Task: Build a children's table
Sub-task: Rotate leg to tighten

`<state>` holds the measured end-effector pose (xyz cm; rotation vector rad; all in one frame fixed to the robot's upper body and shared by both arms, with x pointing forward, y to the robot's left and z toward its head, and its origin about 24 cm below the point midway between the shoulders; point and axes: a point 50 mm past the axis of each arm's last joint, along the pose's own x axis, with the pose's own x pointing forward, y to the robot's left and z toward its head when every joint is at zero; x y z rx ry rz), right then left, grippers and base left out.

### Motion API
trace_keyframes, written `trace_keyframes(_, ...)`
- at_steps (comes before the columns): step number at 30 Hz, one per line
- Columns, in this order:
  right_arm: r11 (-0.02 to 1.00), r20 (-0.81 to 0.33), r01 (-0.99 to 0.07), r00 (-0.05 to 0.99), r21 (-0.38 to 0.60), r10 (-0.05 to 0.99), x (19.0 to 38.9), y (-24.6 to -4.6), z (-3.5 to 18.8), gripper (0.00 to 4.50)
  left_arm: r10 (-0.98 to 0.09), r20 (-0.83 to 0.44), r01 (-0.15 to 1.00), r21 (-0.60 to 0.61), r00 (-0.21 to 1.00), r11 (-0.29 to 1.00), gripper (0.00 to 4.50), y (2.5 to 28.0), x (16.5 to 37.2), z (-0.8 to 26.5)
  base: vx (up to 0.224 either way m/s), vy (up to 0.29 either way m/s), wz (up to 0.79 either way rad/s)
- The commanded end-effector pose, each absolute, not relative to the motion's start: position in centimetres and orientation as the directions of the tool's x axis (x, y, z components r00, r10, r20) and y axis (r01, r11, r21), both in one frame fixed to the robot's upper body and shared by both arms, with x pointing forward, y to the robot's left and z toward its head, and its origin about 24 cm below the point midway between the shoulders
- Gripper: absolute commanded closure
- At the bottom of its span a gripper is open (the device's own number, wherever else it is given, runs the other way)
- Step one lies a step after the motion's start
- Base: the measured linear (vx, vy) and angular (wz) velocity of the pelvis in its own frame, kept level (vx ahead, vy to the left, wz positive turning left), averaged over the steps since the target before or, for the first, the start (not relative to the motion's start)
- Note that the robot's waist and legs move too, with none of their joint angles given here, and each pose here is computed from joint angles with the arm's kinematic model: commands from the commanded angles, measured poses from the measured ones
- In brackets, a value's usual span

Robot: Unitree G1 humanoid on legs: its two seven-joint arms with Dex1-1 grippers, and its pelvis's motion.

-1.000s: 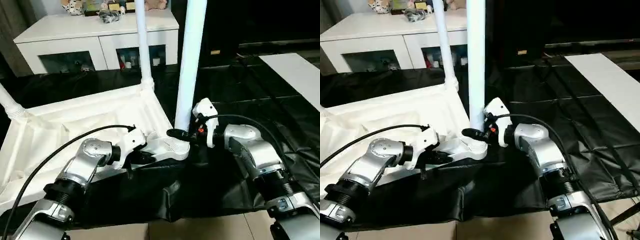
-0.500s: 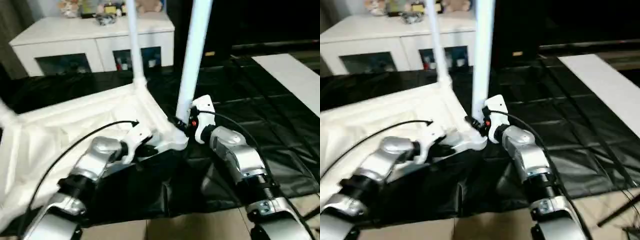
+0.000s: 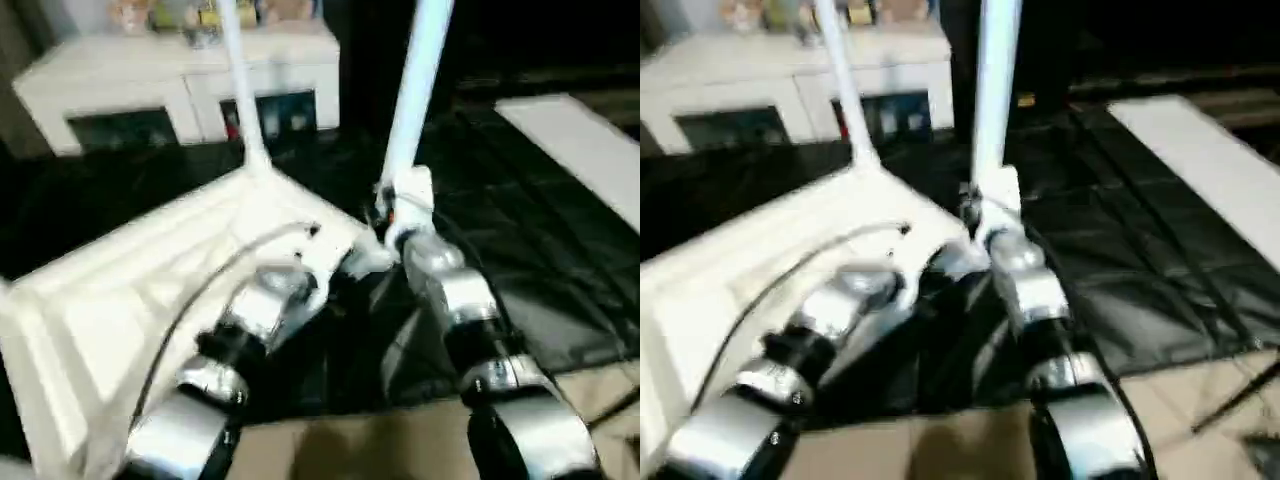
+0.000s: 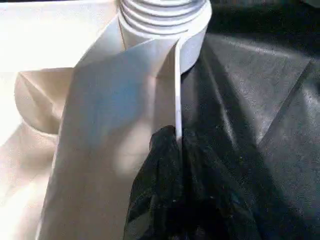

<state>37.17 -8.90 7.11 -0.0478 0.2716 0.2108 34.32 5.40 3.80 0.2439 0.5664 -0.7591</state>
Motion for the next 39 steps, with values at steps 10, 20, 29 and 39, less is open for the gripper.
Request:
trace_keyframes(10, 0.971, -0.502, -0.231, 0.834, 0.06, 0.23, 35.0, -7.6, 1.5, 2.67, -0.522, -0.541, 0.66, 0.086, 0.659, 0.746, 4.5, 6.5, 35.5, 5.2, 0.0, 0.0, 0.0)
trace_keyframes(20, 0.95, -0.438, -0.301, 0.846, 0.081, 0.305, 36.1, -7.6, 3.3, 2.11, -0.535, -0.539, 0.682, 0.104, 0.65, 0.724, 4.5, 7.4, 35.6, 5.3, 0.0, 0.0, 0.0)
trace_keyframes(29, 0.924, -0.369, -0.369, 0.849, 0.099, 0.378, 37.2, -8.2, 5.9, 1.35, -0.548, -0.531, 0.699, 0.125, 0.647, 0.704, 4.5, 8.3, 35.7, 5.6, 0.0, 0.0, 0.0)
trace_keyframes(39, 0.895, -0.296, -0.423, 0.845, 0.139, 0.445, 37.4, -9.5, 7.4, 1.24, -0.554, -0.528, 0.709, 0.137, 0.643, 0.692, 4.5, 8.8, 35.7, 5.6, 0.018, -0.011, 0.02)
